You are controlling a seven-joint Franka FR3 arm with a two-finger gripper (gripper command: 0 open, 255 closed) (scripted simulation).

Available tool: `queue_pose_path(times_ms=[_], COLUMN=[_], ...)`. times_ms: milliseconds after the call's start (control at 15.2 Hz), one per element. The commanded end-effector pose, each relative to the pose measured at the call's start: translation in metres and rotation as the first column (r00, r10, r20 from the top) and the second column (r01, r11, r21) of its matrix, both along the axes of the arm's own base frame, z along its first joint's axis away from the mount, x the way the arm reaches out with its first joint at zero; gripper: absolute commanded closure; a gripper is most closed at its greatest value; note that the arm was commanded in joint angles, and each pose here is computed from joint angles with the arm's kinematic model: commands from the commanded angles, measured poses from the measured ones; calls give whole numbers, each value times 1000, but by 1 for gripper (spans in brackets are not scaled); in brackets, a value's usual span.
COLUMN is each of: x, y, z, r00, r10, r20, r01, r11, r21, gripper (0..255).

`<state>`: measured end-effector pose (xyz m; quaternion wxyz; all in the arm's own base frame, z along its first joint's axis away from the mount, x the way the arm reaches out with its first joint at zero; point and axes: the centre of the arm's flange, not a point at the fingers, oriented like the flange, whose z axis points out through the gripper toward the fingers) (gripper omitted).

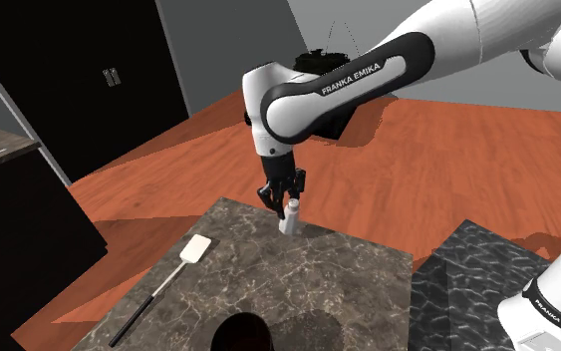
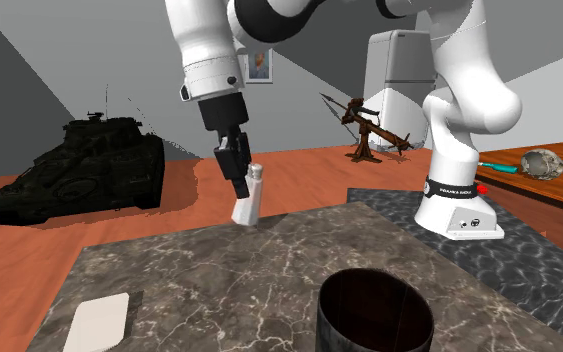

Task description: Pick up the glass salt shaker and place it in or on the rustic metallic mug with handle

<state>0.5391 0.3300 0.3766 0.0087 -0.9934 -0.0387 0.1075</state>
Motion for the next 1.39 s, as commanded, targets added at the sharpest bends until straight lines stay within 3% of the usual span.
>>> queue_pose_path(times_ms=[0,1320], x=[0,0], y=[0,0], z=[12,117], r00=[1000,1000], r10=[0,0], r20=[0,0], r01=[0,0], r11=[1000,1000], r21=[0,0], gripper=[255,255])
